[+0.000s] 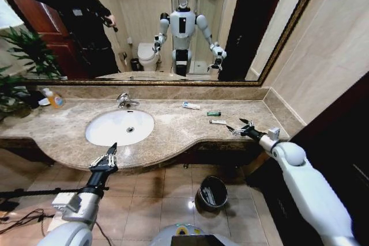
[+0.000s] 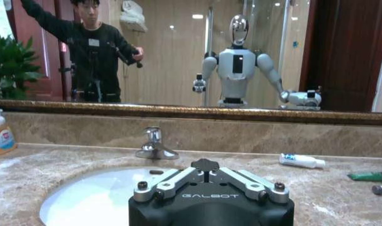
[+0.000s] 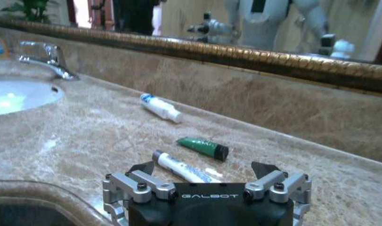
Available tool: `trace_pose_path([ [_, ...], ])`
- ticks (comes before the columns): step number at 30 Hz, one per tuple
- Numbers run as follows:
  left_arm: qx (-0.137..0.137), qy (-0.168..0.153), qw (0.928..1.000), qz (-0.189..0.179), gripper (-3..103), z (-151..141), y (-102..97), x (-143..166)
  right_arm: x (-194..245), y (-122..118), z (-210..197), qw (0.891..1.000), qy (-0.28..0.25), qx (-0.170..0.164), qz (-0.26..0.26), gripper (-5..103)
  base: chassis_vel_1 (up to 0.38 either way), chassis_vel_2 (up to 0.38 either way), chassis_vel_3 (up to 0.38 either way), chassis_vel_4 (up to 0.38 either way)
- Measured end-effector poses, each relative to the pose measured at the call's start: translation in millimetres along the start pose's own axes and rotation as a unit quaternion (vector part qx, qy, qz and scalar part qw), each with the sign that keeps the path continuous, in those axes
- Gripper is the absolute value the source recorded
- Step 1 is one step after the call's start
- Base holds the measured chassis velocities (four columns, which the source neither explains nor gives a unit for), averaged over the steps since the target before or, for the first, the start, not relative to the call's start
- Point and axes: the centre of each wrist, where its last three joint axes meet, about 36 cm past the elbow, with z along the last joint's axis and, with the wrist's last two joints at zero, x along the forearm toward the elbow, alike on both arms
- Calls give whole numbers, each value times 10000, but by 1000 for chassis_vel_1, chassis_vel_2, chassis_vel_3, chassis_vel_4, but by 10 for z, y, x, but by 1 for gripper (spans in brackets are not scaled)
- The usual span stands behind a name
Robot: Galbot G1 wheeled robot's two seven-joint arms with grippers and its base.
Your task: Pick up the trash from the sink and place it in the trash bin.
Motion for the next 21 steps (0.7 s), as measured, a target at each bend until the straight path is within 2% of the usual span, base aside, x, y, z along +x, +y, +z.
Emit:
trace_pose_path([
  [6, 0, 0, 10000, 3, 0, 0, 0, 0, -275, -163, -165, 9996, 147, 42, -236, 100, 0, 0, 0, 0],
  [7, 0, 0, 10000, -1, 0, 0, 0, 0, -333, -192, -202, 9994, 184, 58, -295, 103, 0, 0, 0, 0],
  [8, 0, 0, 10000, 0, 0, 0, 0, 0, -443, -221, -239, 9988, 270, 79, -394, 99, 0, 0, 0, 0],
  [12, 0, 0, 10000, 0, 0, 0, 0, 0, -674, -244, -249, 9962, 568, 101, -647, 99, 0, 0, 0, 0],
  [18, 0, 0, 10000, 0, 0, 0, 0, 0, -830, -257, -189, 9914, 900, -101, -943, 98, 0, 0, 0, 0],
  [19, 0, 0, 10000, 0, 0, 0, 0, 0, -852, -279, -180, 9906, 950, -140, -974, 97, 0, 0, 0, 0],
  [21, 0, 0, 10000, 0, 0, 0, 0, 0, -876, -306, -181, 9900, 987, -182, -988, 88, 0, 0, 0, 0],
])
